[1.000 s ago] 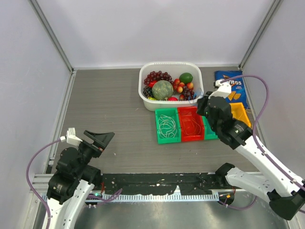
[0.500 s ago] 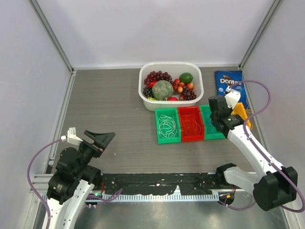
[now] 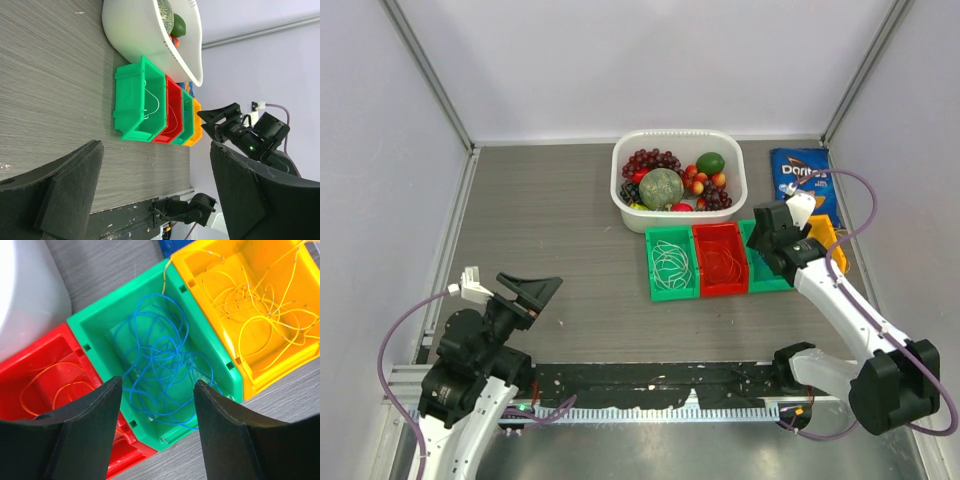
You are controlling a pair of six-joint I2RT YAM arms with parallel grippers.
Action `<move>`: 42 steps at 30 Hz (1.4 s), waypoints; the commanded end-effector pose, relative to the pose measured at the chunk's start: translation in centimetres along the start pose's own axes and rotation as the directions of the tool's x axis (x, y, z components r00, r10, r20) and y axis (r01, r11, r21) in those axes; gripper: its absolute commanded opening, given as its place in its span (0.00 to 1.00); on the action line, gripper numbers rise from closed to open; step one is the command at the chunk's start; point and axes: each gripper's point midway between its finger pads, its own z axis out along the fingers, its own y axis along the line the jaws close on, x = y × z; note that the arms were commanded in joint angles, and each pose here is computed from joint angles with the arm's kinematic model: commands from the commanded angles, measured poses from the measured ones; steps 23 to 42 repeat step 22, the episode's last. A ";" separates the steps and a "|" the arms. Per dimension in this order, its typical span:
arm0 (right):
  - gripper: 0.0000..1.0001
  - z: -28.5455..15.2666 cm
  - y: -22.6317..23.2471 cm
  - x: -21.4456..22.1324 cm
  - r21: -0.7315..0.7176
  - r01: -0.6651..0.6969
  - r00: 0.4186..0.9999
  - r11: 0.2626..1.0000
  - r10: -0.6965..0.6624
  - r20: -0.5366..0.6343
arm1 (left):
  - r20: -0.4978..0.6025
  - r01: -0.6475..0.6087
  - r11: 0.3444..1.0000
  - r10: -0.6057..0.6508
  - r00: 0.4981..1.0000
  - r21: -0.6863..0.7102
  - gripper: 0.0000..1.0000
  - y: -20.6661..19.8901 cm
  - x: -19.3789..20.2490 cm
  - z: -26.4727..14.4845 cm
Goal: Untangle the cables
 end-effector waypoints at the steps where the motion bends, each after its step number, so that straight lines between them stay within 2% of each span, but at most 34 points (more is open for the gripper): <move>1: 0.65 -3.0 1.2 -4.2 -0.100 -0.037 0.996 0.994 0.045 0.080 | 0.013 0.008 0.997 -0.009 1.000 0.073 0.91 -1.6 -0.4 -0.1; 5: 0.65 -7.0 2.4 -7.0 -0.279 -0.039 0.984 0.959 0.085 0.156 | 0.012 0.006 0.997 -0.006 1.000 0.079 0.91 -1.7 -0.3 -0.1; 8: 0.66 -10.1 3.6 -8.6 -0.431 -0.032 0.964 0.902 0.141 0.224 | 0.015 0.008 0.996 -0.009 1.000 0.089 0.91 -2.1 -0.5 -0.3; 9: 0.70 -11.4 3.4 -9.3 -0.468 -0.034 0.951 0.883 0.172 0.256 | 0.015 0.006 0.996 -0.007 1.000 0.091 0.91 -2.1 -0.5 -0.4; 11: 0.76 -13.1 3.1 -10.1 -0.512 -0.031 0.931 0.858 0.212 0.298 | 0.021 0.004 0.996 -0.006 1.000 0.093 0.91 -2.2 -0.6 -0.4; 15: 0.78 -15.7 1.9 -11.7 -0.541 -0.009 0.895 0.841 0.247 0.371 | 0.010 -0.001 0.996 0.000 1.000 0.088 0.92 -2.6 -0.7 0.1; 19: 0.79 -19.3 0.9 -12.8 -0.603 0.053 0.841 0.796 0.290 0.456 | 0.048 -0.027 0.985 0.019 0.999 0.173 0.95 -5.3 -1.8 -0.5; 22: 0.81 -23.1 -0.5 -13.8 -0.658 0.092 0.775 0.747 0.361 0.518 | 0.133 -0.084 0.951 0.045 0.990 0.298 0.97 -9.1 -3.6 -2.2; 42: 0.81 -23.1 -0.5 -13.8 -0.658 0.092 0.775 0.747 0.361 0.518 | 0.133 -0.084 0.951 0.045 0.990 0.298 0.97 -9.1 -3.6 -2.2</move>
